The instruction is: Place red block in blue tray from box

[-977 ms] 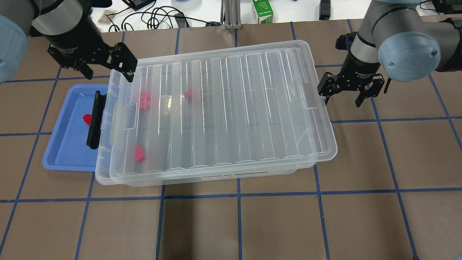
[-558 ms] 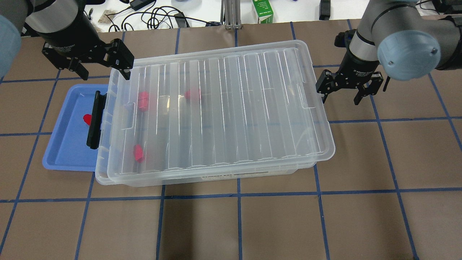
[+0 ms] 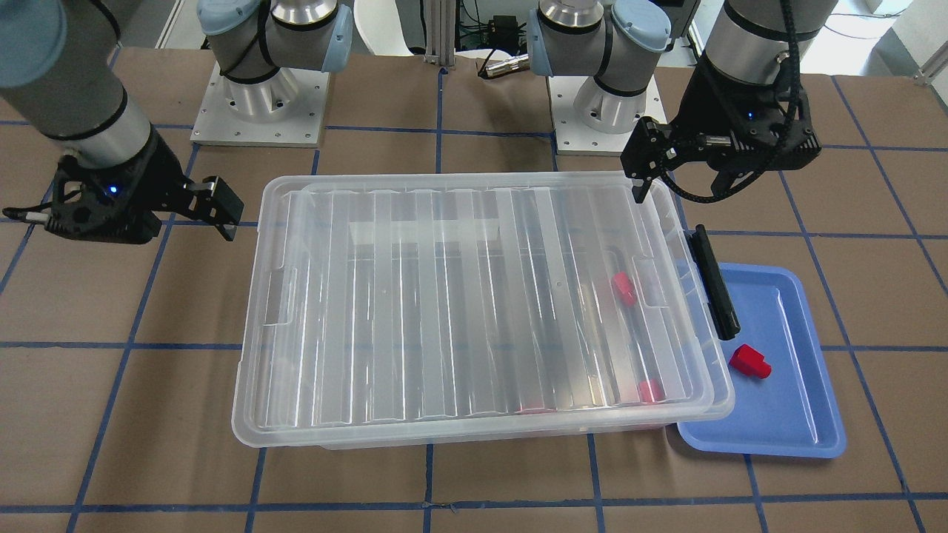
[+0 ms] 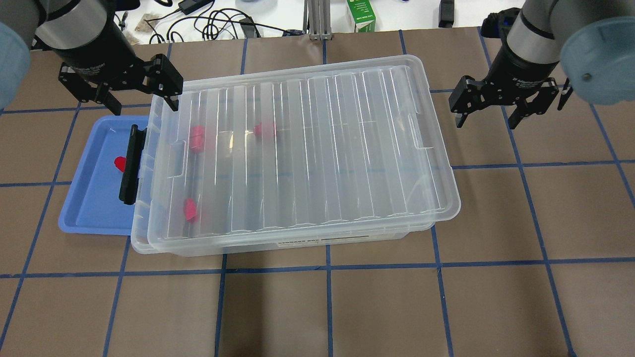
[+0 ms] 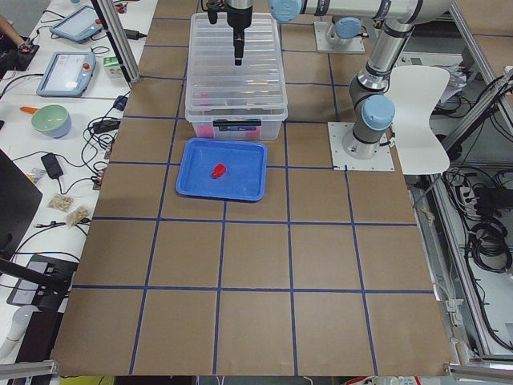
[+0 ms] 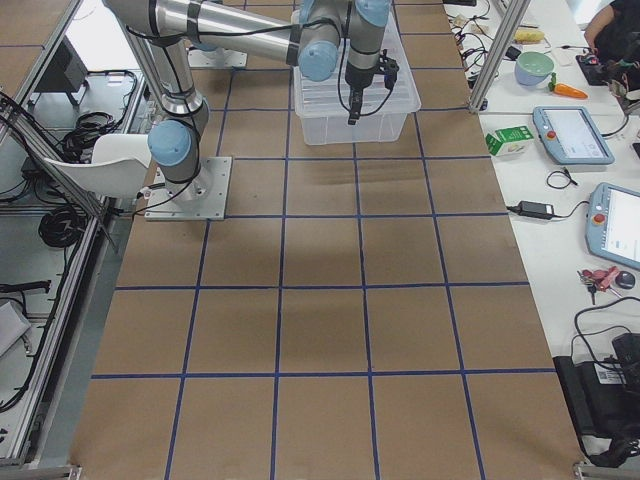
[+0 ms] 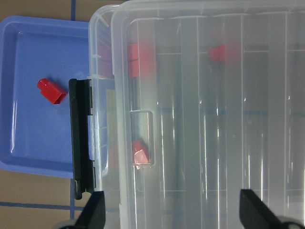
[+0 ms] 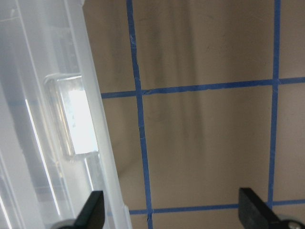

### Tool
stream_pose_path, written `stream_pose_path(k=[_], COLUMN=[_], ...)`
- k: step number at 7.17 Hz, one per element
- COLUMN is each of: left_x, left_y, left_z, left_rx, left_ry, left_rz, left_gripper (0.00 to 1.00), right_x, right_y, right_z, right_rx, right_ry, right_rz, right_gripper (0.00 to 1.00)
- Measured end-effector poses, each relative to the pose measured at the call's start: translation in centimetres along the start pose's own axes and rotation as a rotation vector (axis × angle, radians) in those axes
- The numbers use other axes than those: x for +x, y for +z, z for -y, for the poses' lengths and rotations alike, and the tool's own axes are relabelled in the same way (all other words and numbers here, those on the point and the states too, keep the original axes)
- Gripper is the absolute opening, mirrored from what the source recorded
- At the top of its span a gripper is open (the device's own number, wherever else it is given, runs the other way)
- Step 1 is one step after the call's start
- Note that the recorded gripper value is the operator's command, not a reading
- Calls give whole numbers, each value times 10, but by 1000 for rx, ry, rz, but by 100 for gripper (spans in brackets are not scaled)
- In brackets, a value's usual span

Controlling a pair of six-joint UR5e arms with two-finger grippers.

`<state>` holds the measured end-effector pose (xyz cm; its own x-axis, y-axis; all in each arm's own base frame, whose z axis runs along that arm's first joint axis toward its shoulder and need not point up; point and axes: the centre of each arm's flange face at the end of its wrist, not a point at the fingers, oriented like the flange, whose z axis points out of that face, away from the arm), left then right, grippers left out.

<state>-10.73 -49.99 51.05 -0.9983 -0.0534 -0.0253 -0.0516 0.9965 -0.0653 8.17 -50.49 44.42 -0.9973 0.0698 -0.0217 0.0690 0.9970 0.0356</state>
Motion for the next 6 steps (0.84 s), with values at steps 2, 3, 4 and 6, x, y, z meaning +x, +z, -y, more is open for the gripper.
stream_pose_path(k=[2,3,4,6], left_x=[-1,-1,-1,-2], left_y=[0,-2,-5,-6], left_z=[0,1,2,4], left_rx=[2,5,8,9], left_ry=[-3,-8,-15,-20], left_rz=[-1,0,0,6], left_gripper=[100,100,100,100], right_x=[-16,-30,-40,-45], right_y=[-26,-28,-28,-27], right_z=[-32,-41,-44,-47], right_rx=[17,16,16,12], right_ry=[-28,-50,-66,-77], right_rz=[-1,-7,-11,-14], right_gripper=[100,100,100,100])
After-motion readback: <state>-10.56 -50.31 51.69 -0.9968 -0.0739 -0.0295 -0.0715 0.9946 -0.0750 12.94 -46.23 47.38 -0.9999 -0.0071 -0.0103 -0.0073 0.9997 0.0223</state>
